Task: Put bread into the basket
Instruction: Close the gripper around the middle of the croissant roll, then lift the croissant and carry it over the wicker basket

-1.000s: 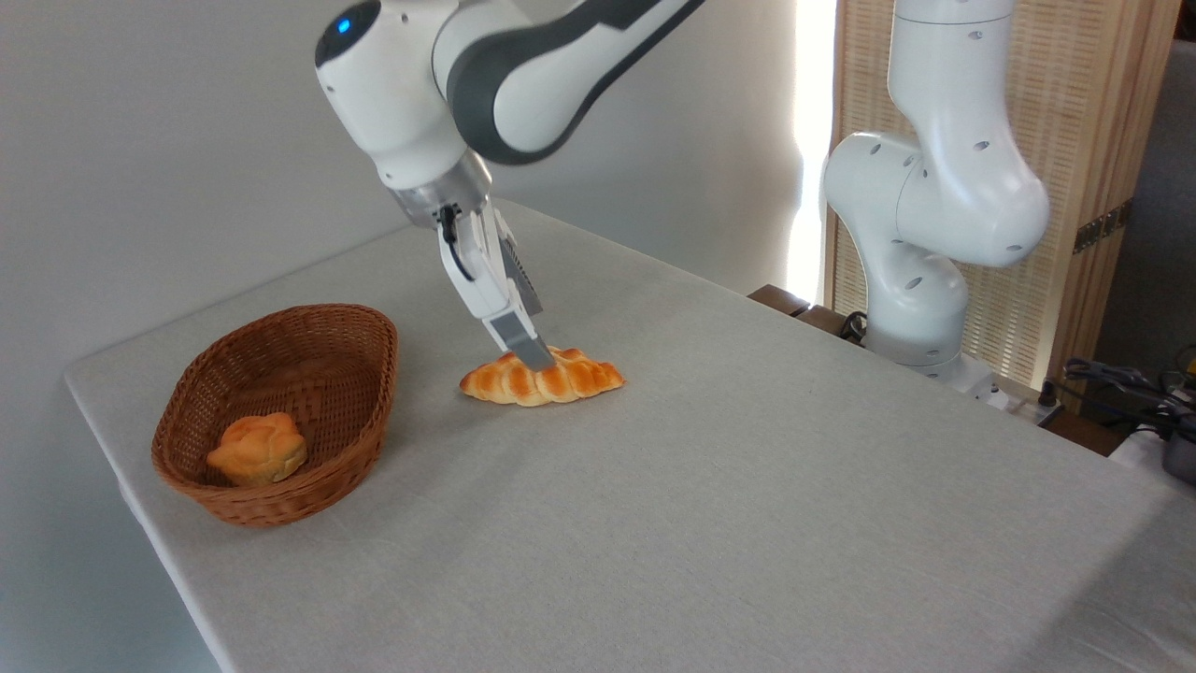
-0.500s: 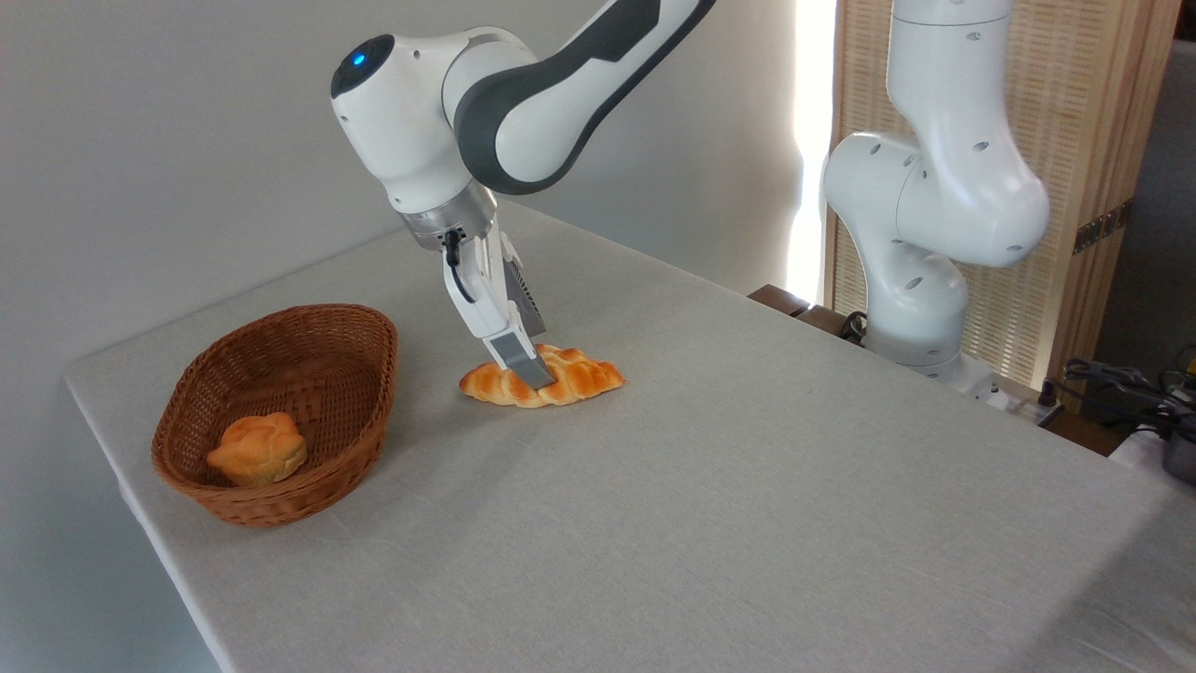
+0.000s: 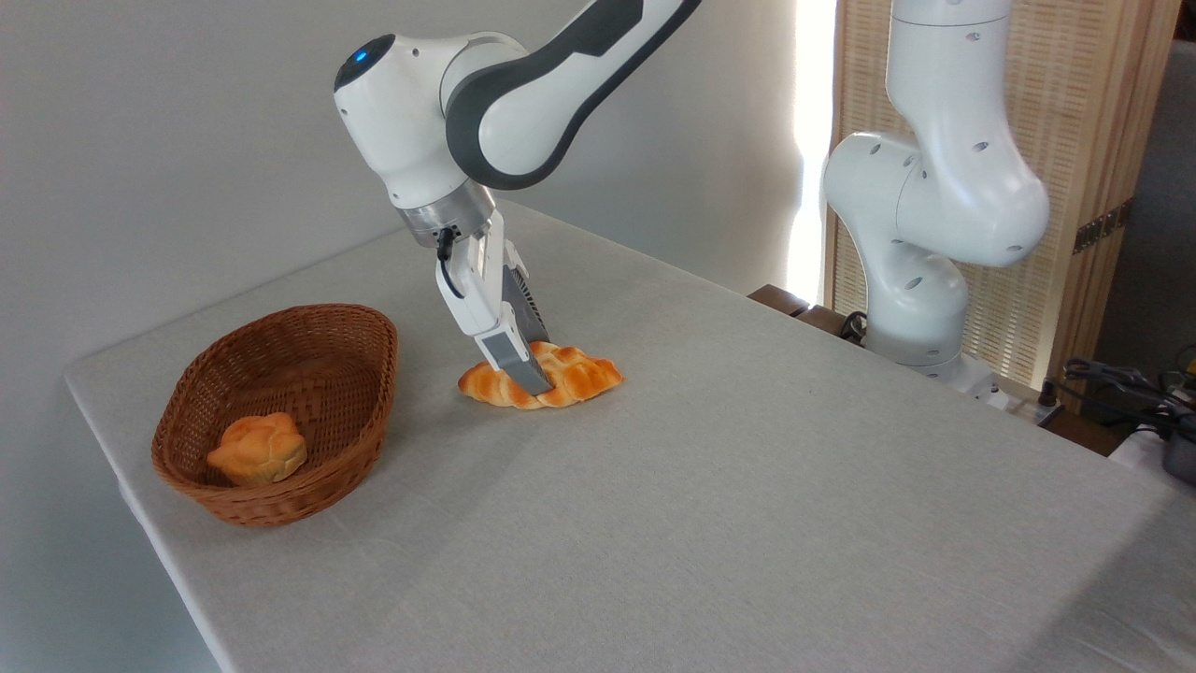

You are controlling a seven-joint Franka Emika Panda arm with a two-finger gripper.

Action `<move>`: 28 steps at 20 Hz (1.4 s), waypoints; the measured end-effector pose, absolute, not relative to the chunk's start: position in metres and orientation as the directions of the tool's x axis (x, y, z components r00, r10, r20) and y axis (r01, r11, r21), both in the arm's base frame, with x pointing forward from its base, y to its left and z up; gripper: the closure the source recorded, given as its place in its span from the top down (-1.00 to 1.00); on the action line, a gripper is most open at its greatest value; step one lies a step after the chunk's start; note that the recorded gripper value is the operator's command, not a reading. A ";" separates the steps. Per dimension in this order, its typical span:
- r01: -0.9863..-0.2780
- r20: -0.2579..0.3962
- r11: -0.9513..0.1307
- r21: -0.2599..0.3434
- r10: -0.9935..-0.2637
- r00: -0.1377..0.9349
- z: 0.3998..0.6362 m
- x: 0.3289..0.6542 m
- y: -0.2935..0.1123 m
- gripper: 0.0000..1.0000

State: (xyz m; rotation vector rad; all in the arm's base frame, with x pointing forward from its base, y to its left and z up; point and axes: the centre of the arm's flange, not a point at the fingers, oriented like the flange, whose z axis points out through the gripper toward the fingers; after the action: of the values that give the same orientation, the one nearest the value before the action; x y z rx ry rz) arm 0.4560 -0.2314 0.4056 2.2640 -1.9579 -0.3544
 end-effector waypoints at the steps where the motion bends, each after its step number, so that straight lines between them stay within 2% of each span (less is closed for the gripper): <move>1: -0.957 -0.094 -0.151 0.247 -0.987 0.132 0.406 0.456 -0.231 -0.72; 4: -0.957 -0.095 -0.152 0.246 -0.987 0.132 0.406 0.456 -0.231 -0.88; 12: -0.957 -0.095 -0.152 0.246 -0.987 0.132 0.405 0.456 -0.231 -1.00; 21: -0.958 -0.093 -0.156 0.242 -0.986 0.137 0.410 0.459 -0.229 -1.00; 23: -0.956 -0.095 -0.159 0.248 -0.986 0.140 0.428 0.465 -0.228 -1.00; 28: -0.947 -0.082 -0.214 0.241 -0.976 0.200 0.507 0.493 -0.198 -1.00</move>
State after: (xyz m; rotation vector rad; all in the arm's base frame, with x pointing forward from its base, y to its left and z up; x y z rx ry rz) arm 0.4928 -0.1985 0.5069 2.3238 -1.8766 -0.3265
